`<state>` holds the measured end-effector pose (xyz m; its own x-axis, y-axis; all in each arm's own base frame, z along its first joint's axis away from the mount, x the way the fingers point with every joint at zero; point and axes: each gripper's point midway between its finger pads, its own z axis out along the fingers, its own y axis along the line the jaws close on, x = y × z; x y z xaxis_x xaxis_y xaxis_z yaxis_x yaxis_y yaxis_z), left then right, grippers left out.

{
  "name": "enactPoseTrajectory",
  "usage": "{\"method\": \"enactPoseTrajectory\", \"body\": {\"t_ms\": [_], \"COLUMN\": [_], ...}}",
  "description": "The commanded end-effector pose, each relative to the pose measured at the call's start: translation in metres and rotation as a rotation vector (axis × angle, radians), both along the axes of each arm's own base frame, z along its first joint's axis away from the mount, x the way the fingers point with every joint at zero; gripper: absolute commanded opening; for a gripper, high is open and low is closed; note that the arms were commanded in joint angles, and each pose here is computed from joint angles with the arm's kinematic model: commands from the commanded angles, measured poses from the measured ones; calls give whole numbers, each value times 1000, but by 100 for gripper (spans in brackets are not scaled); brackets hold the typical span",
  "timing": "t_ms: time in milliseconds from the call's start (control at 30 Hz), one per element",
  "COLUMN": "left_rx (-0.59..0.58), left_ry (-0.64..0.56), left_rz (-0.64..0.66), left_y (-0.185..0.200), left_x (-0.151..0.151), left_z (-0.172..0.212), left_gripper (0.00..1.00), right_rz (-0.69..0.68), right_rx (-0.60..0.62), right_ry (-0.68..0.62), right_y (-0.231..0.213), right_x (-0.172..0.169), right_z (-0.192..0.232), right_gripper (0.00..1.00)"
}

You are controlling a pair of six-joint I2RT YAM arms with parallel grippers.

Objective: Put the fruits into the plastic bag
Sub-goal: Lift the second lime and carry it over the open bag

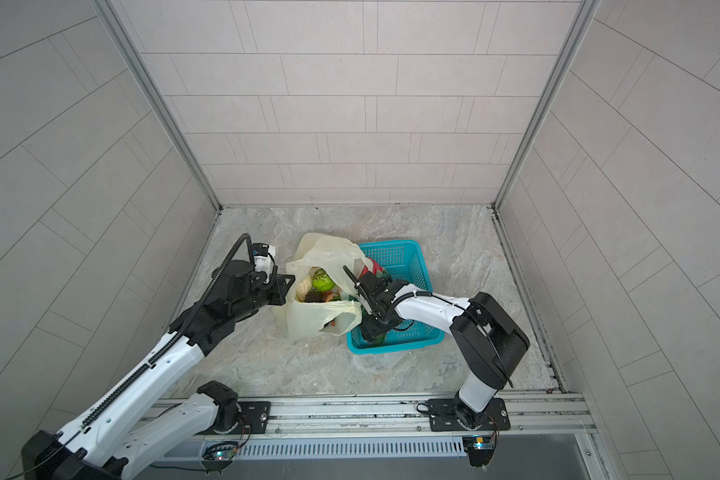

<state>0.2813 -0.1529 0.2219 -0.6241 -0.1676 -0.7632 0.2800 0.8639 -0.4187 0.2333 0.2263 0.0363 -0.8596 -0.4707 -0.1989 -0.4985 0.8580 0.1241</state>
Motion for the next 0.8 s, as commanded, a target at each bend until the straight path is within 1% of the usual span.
{"method": "enactPoseTrajectory", "body": {"t_ms": [0, 100, 167, 333, 533, 600, 667, 733, 767], "left_rx": [3, 2, 2, 4, 3, 3, 4, 4, 4], "left_ry": [-32, -32, -30, -27, -30, -32, -28, -28, -30], "left_rz": [6, 5, 4, -1, -3, -2, -3, -4, -2], "left_y": [2, 2, 2, 1, 1, 2, 1, 1, 1], "left_x": [0, 0, 0, 1, 0, -1, -1, -1, 0], "left_z": [7, 7, 6, 5, 6, 6, 5, 4, 5], "left_gripper": [0, 0, 0, 0, 0, 0, 0, 0, 0], "right_rz": [-5, -14, -25, -81, -190, -200, -206, -211, -194], "right_rx": [-31, -21, -12, -4, 3, 36, 105, 186, 233], "right_ry": [-39, -78, -104, -220, -445, -535, -638, -700, -710], "right_y": [-6, -8, -10, -20, -38, -39, -35, -29, -22], "right_x": [4, 8, 10, 24, 49, 57, 66, 69, 68], "right_z": [6, 15, 24, 53, 114, 140, 167, 191, 200], "right_gripper": [59, 48, 45, 44, 44, 44, 45, 45, 46]}}
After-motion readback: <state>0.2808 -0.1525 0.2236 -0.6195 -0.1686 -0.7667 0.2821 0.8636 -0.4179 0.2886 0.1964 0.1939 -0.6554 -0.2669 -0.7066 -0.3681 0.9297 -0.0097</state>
